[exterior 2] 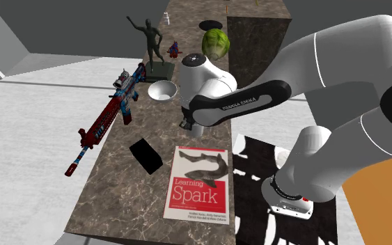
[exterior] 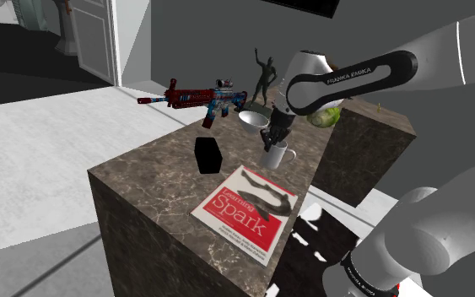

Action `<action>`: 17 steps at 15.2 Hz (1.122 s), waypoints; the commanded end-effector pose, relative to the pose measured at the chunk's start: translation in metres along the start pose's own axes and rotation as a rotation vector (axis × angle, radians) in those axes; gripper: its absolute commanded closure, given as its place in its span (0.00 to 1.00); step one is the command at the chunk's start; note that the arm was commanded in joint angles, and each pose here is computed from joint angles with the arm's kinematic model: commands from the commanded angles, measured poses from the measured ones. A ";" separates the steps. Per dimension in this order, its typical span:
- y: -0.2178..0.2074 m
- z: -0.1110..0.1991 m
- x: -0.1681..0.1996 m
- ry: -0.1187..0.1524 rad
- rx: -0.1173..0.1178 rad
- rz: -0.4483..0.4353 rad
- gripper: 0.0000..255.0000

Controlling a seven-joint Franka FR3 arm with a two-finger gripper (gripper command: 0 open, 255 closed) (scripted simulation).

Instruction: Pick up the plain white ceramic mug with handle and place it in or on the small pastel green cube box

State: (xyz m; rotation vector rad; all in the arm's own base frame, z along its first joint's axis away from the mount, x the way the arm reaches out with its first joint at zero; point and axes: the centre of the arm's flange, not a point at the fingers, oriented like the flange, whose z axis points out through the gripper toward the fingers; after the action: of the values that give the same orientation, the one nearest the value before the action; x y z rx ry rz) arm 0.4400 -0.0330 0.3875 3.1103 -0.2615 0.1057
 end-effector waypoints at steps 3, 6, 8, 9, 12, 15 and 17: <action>0.001 -0.021 0.002 0.000 0.000 0.000 1.00; 0.001 -0.037 0.004 0.000 0.000 0.000 1.00; 0.001 -0.048 0.004 0.000 0.000 0.000 1.00; 0.001 -0.053 0.005 0.000 0.000 0.000 1.00; 0.001 -0.069 0.006 0.000 0.000 0.000 1.00; 0.002 -0.085 0.007 0.000 0.000 0.000 1.00; 0.002 -0.095 0.008 0.000 0.000 0.000 1.00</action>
State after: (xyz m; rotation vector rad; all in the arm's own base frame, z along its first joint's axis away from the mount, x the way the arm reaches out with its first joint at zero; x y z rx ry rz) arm 0.4404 -0.0331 0.4763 3.1102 -0.2613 0.1053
